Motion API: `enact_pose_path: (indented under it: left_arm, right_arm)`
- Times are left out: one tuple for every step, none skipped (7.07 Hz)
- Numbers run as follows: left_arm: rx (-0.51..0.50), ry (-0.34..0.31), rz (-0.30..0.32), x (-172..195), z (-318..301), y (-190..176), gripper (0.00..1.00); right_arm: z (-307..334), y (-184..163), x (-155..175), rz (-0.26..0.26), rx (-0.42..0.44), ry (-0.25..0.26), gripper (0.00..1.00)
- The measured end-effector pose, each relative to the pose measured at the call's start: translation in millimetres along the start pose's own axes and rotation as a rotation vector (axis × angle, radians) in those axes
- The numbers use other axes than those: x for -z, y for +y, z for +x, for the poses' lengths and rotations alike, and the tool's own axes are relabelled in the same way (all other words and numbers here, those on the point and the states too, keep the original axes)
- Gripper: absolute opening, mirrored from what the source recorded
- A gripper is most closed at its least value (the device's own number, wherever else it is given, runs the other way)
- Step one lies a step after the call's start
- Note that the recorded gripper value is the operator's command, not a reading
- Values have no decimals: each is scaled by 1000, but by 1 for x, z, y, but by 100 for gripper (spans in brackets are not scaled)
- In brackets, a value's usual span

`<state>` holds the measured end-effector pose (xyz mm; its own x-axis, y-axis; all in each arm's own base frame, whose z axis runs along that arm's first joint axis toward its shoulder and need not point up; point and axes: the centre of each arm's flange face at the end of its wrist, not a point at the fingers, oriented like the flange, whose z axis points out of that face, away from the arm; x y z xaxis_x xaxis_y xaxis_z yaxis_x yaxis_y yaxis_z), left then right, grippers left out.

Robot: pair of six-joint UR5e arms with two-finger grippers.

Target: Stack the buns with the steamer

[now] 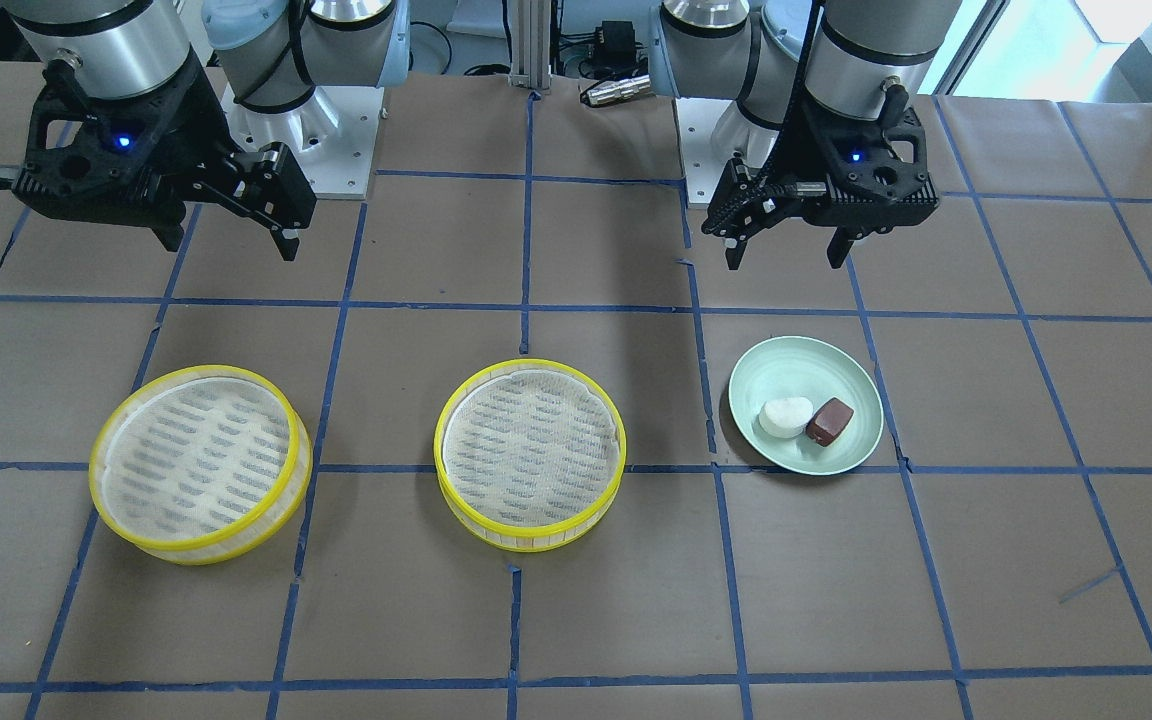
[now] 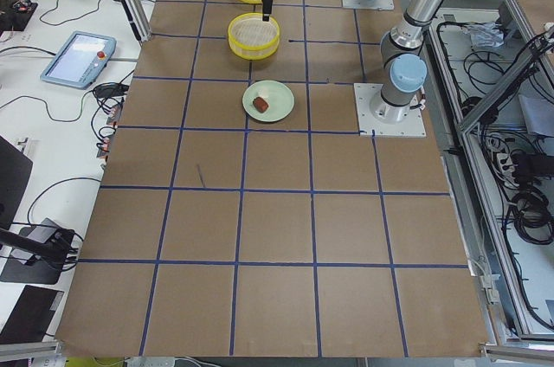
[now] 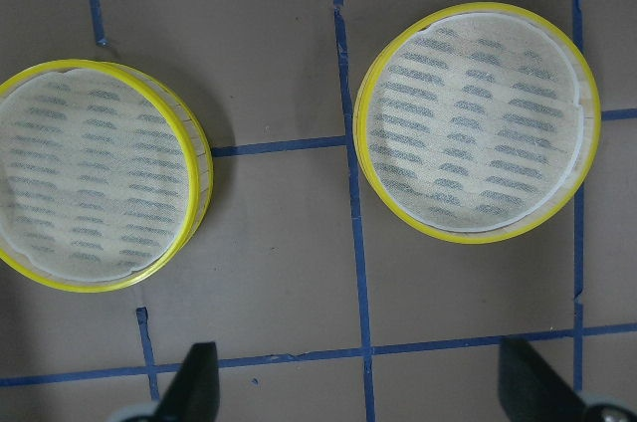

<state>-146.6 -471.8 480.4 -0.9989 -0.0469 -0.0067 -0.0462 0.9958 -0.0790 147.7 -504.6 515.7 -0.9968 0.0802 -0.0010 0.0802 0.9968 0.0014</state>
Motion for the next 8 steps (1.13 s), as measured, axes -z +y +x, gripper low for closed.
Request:
enact_pose_path:
  left_arm:
    - [6,-1,0,0,0,0,100]
    - [7,-1,0,0,-1,0,100]
    - [5,0,-1,0,0,0,100]
    - [2,1,-3,-1,-1,1,100]
    - [1,-1,-9,-4,-3,0,100]
    - [-16,-3,-30,-16,-8,-4,100]
    - [-51,-3,-52,-40,-16,-9,100]
    - [-69,-3,-75,-73,-24,-15,100]
  right_arm:
    - [0,0,-1,-3,2,1,100]
    - [0,0,-2,-4,5,2,100]
    - [2,-2,-5,-10,14,3,100]
    - [10,-5,-15,-31,31,5,100]
    - [30,-10,-32,-66,33,11,100]
    - [60,-18,-50,-104,2,13,100]
    - [89,-28,-68,-137,-39,12,100]
    - [112,-39,-90,-177,-58,25,100]
